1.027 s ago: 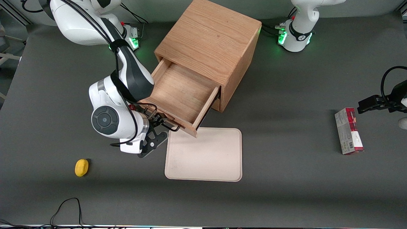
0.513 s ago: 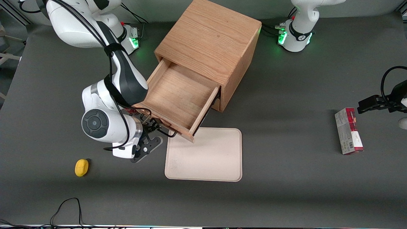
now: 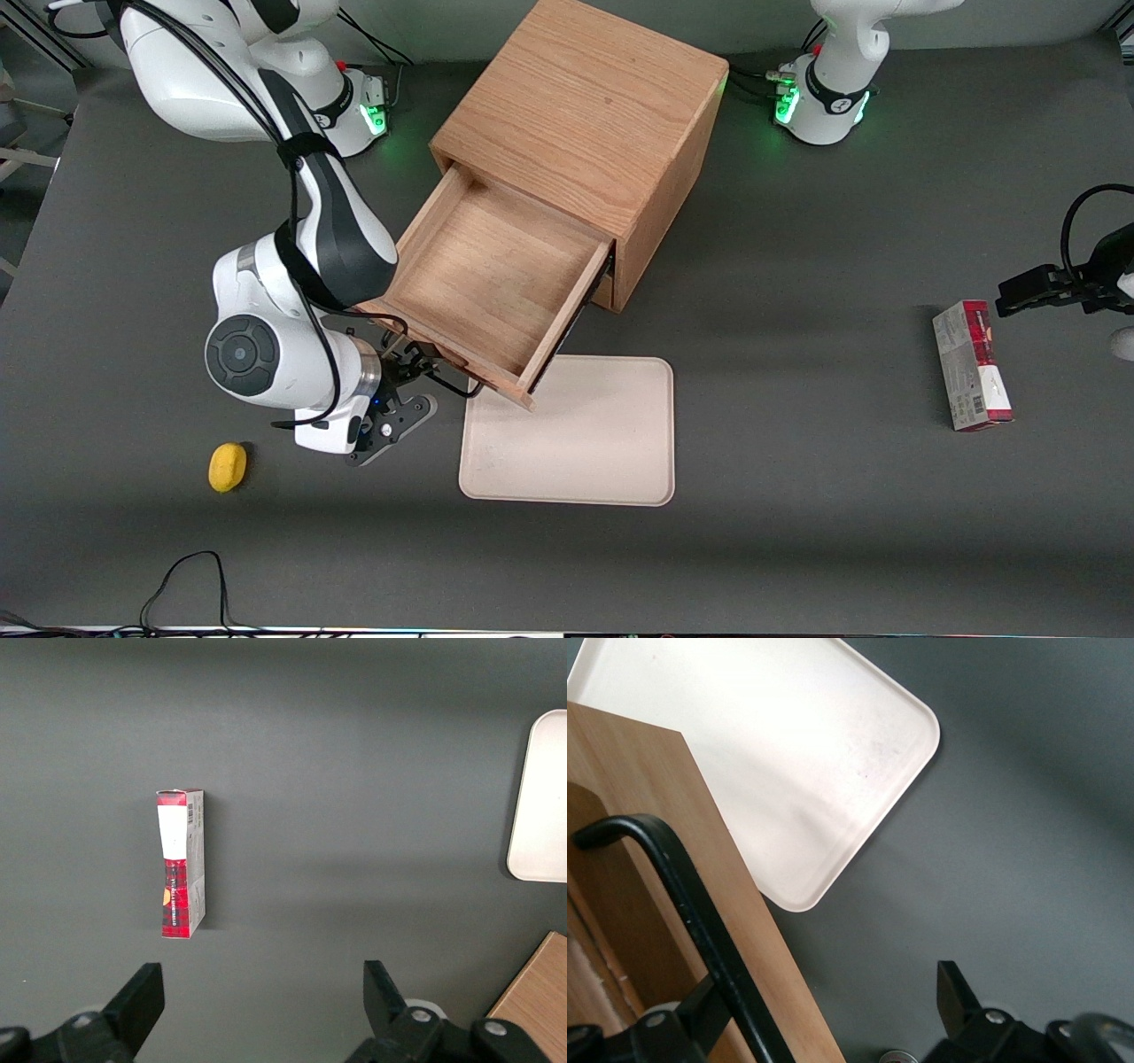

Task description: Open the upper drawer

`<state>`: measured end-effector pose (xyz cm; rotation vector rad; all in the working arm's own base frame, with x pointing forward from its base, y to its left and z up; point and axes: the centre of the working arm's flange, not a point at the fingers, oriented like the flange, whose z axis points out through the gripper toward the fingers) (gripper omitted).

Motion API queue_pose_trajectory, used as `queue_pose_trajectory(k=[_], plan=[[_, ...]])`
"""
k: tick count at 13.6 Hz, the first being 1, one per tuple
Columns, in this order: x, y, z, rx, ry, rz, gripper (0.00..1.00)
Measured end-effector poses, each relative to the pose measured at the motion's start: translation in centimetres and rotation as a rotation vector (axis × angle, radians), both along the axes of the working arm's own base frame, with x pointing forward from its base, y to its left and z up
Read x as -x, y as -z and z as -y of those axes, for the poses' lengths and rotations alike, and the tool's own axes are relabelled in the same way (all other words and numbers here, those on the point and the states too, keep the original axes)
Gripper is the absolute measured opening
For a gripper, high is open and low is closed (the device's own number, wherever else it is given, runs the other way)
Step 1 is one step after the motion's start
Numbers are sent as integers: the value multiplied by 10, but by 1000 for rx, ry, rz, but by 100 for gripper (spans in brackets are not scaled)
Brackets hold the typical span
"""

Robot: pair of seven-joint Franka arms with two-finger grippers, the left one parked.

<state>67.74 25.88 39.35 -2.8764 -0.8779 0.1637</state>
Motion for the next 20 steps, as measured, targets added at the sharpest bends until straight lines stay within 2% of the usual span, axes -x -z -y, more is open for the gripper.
queue_pose_trajectory(k=[13,20], plan=[[-5,-6,7,-8,10,15,100],[9,-76,16,11,-12,-52,100]])
